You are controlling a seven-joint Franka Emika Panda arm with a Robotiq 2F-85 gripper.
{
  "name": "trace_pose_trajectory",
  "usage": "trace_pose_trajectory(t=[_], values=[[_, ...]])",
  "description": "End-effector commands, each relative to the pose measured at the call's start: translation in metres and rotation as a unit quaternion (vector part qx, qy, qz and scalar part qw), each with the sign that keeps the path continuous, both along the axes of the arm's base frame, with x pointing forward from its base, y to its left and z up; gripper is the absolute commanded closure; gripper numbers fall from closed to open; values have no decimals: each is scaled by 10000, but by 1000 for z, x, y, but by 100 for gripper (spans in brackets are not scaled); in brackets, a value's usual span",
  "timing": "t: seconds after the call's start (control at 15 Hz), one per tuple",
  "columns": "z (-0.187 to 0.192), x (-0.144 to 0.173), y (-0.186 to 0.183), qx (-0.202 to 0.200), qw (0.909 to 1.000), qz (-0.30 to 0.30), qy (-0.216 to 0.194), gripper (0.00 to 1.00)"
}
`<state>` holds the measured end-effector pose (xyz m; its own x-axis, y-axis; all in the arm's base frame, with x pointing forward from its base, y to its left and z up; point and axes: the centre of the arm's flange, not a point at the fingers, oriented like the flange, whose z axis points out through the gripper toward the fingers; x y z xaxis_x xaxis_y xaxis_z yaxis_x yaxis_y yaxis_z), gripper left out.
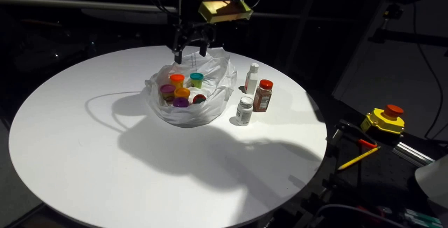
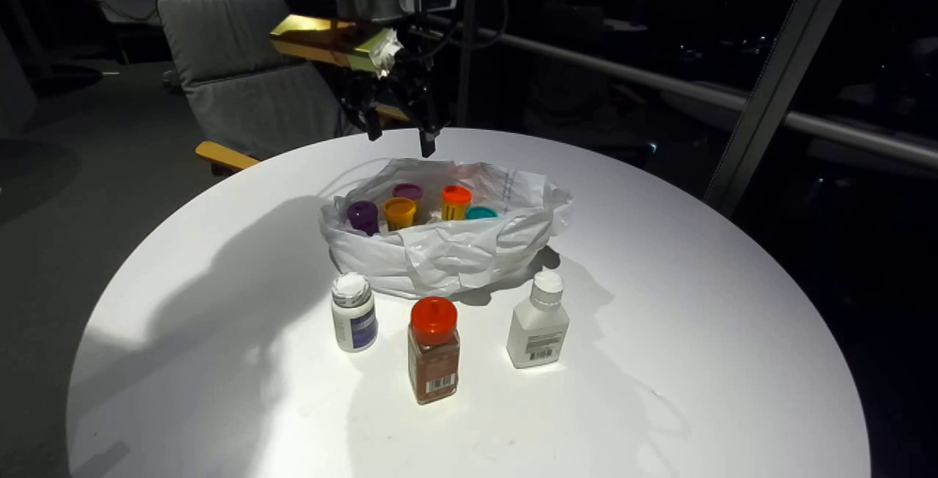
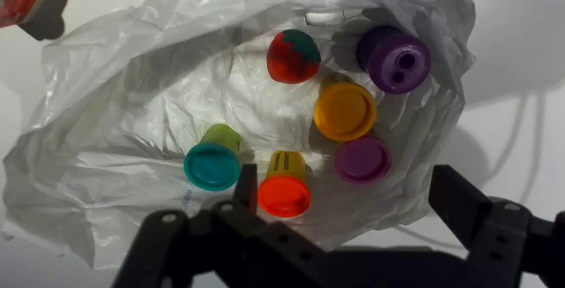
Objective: Remove the contents in the plastic bag and put them on the table.
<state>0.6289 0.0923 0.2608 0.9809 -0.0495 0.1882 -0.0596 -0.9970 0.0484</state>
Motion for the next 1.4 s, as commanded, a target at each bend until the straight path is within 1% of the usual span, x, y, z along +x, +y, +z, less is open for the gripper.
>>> trace_pose_trajectory(t=[0.0, 0.13, 0.33, 0.53, 0.73, 0.87, 1.13, 1.33], values=[[-26, 54, -5, -62, 9990, -287, 332, 0], [-42, 62, -14, -166, 9974, -440, 545, 0], [-53, 63, -28, -227, 9945, -657, 777, 0], [-65, 68, -42, -197, 9915, -875, 940, 0], [-76, 74, -56, -21, 9881, -1064, 1109, 0], [-82, 83, -64, 96, 9863, -1215, 1115, 0], [-92, 102, -75, 142, 9835, -1476, 1036, 0], [-99, 105, -80, 139, 9811, -1620, 1046, 0]])
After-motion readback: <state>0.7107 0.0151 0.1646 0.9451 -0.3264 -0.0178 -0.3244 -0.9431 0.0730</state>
